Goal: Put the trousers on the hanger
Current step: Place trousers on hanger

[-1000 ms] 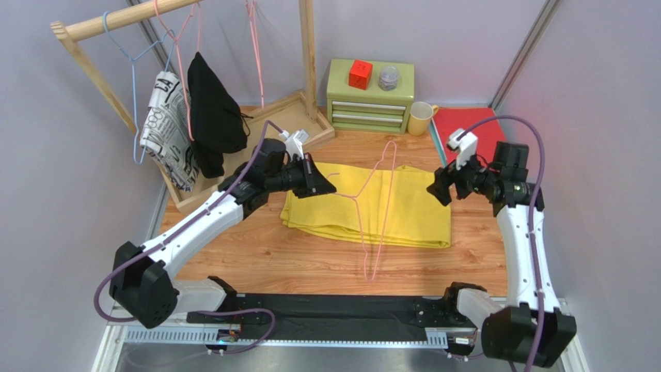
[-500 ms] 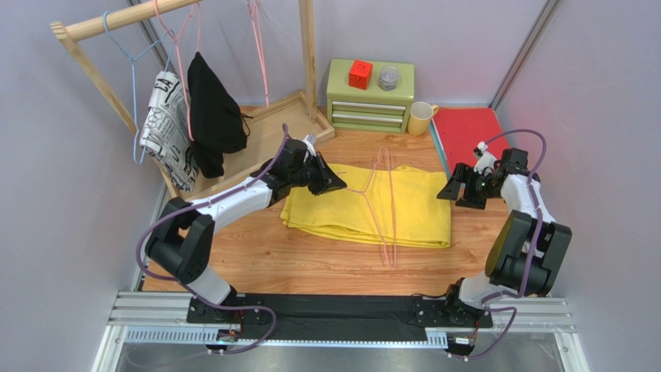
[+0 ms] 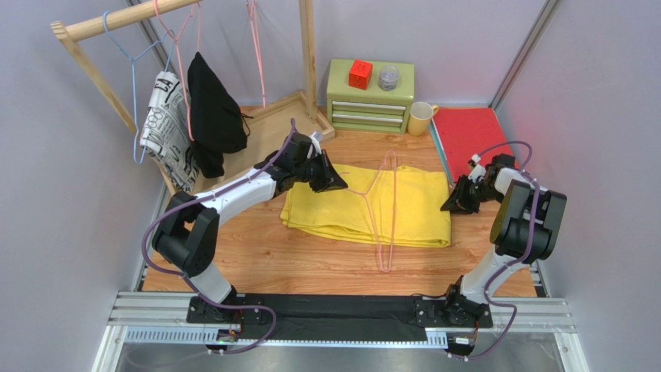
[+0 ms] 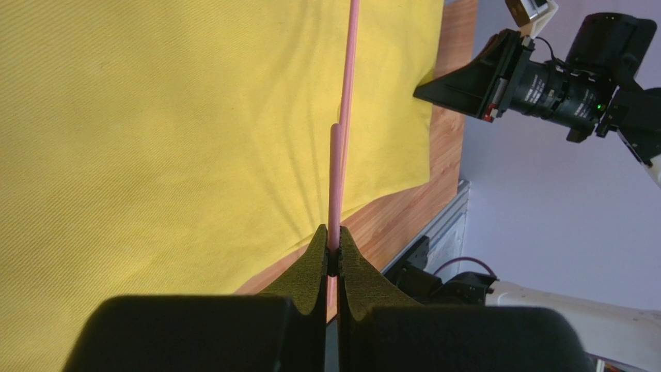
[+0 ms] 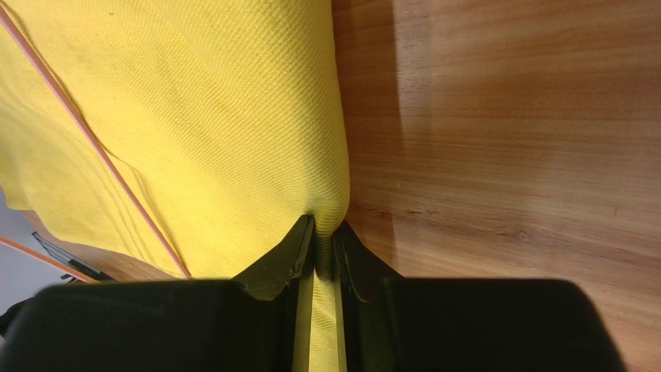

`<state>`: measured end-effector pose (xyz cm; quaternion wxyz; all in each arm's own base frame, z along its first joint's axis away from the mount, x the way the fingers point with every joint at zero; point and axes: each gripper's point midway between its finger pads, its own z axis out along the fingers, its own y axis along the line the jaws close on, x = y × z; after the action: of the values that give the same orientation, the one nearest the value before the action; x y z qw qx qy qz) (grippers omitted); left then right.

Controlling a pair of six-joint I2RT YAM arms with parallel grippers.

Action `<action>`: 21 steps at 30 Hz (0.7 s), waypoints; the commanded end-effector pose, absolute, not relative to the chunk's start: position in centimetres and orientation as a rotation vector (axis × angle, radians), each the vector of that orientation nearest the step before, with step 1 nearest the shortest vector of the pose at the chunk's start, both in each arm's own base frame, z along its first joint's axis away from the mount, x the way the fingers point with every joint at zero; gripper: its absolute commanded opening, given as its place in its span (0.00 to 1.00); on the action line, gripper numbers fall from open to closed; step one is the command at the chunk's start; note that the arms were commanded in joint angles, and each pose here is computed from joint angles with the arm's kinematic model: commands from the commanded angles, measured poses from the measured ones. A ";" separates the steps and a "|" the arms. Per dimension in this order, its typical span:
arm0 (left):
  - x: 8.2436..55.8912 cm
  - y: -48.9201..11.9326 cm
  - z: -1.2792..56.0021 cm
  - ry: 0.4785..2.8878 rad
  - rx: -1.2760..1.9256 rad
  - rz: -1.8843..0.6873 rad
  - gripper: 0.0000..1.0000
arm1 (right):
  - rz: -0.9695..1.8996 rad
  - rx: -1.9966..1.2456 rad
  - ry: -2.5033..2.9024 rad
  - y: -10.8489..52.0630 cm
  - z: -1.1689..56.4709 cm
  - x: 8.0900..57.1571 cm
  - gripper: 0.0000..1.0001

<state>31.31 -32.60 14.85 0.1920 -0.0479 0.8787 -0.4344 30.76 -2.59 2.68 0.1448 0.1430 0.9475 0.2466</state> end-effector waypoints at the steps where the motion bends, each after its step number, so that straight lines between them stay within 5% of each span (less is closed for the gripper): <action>1: 31.1 -32.0 16.0 2.479 -0.013 -1.162 0.00 | 0.805 0.372 2.631 -2.0 5.4 33.3 0.01; 10: 31.9 -31.8 15.8 2.476 -0.072 -1.183 0.00 | 1.091 0.237 2.423 5.2 15.2 34.5 0.00; 21: 33.2 -29.7 17.9 2.410 -0.171 -1.194 0.00 | 1.244 0.018 2.390 16.1 17.7 35.0 0.00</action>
<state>32.38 -30.92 15.50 0.1939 -0.0479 0.8844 -0.4219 33.59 12.88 14.49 0.2021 0.0187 0.8911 0.4058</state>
